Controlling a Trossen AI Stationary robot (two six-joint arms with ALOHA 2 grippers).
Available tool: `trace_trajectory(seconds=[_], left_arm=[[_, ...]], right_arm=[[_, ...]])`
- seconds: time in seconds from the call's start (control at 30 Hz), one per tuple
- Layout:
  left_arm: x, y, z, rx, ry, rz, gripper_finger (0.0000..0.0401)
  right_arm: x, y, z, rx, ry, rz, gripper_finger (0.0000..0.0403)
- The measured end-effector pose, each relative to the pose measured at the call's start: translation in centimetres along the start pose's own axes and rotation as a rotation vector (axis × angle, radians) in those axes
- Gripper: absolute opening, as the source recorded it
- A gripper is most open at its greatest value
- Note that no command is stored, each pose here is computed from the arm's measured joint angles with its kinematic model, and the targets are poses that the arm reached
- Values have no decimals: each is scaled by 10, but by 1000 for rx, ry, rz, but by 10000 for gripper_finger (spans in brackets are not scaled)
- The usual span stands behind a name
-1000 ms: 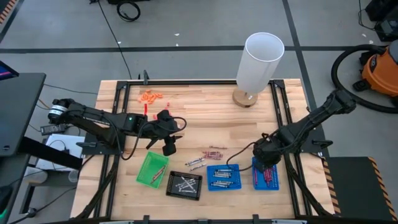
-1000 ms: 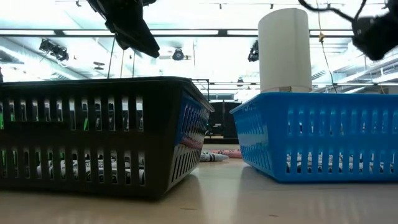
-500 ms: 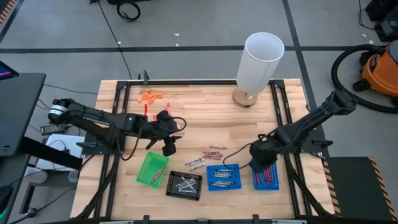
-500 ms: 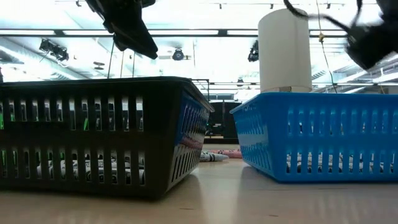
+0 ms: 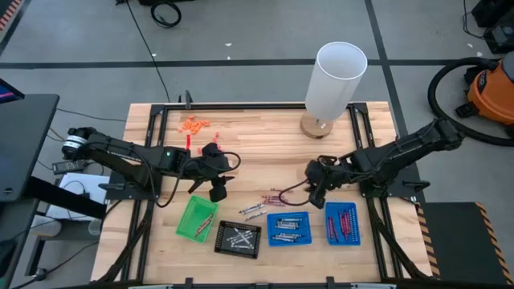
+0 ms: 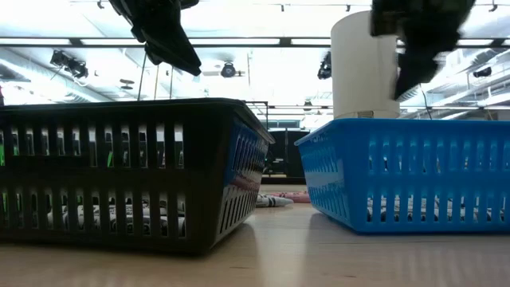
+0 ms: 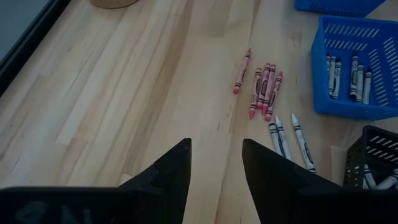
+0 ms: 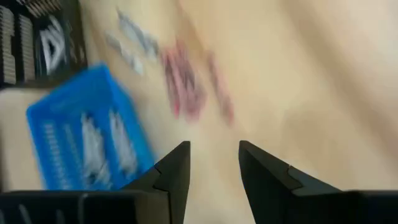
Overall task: Sort crayons
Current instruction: Put the pink crayon into the green basket
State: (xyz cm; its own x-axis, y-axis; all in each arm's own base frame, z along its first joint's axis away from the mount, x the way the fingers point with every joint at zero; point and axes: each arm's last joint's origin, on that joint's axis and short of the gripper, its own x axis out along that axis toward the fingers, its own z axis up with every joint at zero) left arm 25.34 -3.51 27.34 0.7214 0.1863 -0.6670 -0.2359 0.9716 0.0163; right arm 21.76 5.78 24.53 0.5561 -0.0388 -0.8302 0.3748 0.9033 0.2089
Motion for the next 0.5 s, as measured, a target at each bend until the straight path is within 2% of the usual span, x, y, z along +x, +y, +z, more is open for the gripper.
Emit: trace_trajectory(seconds=[0.1,0.23,0.33,0.5], left_arm=[[1,2,1,-8,-1,6,153],[2,8,4,-80,-20,21,153],[3,9,5,-107,-28,23,153],[3,9,5,-111,-29,21,153]], right_arm=[[8,-2,8,-151,-166,-42,145],[25,-9,14,-222,-335,-69,145],[45,-16,14,-217,-369,-45,146],[79,-19,14,-232,-330,-11,146]])
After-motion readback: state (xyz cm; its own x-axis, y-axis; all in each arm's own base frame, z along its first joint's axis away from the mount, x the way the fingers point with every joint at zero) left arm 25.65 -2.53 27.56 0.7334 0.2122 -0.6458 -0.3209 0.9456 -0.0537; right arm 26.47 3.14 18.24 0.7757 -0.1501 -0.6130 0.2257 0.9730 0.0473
